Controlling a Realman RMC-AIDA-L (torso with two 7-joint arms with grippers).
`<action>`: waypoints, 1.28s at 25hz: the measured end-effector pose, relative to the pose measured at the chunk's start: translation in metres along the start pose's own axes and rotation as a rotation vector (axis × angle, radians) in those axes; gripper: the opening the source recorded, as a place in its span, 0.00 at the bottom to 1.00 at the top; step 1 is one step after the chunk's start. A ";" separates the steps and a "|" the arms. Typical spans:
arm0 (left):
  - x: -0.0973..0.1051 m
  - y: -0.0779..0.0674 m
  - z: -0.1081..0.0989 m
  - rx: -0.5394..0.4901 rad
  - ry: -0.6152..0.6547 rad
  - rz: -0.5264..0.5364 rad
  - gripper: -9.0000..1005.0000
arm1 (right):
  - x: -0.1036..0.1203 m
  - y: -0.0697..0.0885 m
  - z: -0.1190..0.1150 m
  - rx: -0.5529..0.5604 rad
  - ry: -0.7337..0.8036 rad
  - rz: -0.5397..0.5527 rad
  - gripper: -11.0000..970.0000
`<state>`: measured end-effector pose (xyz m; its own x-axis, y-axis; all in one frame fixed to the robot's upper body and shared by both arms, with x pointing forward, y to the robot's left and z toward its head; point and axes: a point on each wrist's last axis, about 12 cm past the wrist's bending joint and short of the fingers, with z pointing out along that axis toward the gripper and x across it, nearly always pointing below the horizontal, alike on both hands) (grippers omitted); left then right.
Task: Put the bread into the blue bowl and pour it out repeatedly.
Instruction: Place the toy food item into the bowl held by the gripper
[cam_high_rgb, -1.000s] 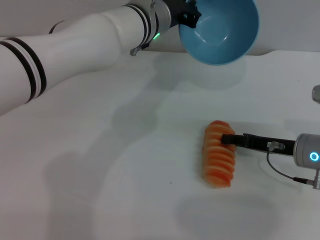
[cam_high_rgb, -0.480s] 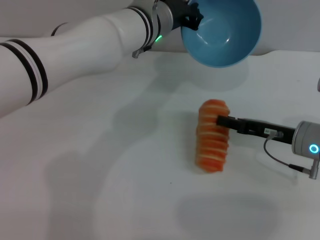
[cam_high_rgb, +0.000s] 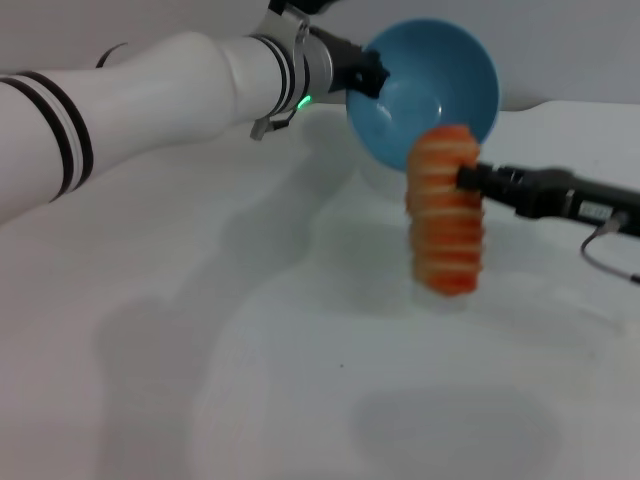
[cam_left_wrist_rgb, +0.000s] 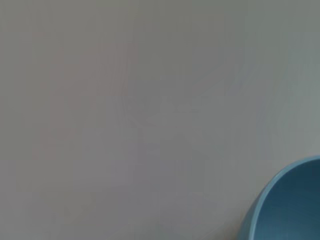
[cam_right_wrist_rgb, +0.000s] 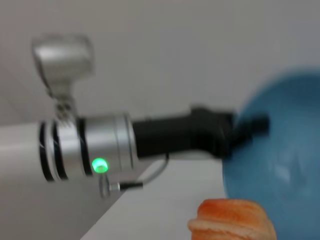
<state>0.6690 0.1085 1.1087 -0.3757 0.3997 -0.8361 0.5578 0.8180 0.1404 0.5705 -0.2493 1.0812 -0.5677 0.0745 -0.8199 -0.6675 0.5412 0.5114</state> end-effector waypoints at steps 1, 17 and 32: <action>0.002 -0.001 0.000 0.010 0.015 0.002 0.01 | -0.006 -0.001 -0.003 0.007 -0.013 -0.023 0.25; 0.015 -0.042 -0.004 0.208 0.235 -0.077 0.01 | -0.036 -0.018 -0.040 0.137 -0.167 -0.101 0.13; 0.019 -0.055 -0.006 0.233 0.235 -0.069 0.01 | -0.001 -0.021 -0.010 0.134 -0.093 0.020 0.12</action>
<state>0.6267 0.0735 1.0881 -0.5641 0.4534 -0.6901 0.6689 0.7409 -0.0600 0.5802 -0.2687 1.0737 -0.5291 0.1600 -0.8333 -0.5825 0.6456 0.4939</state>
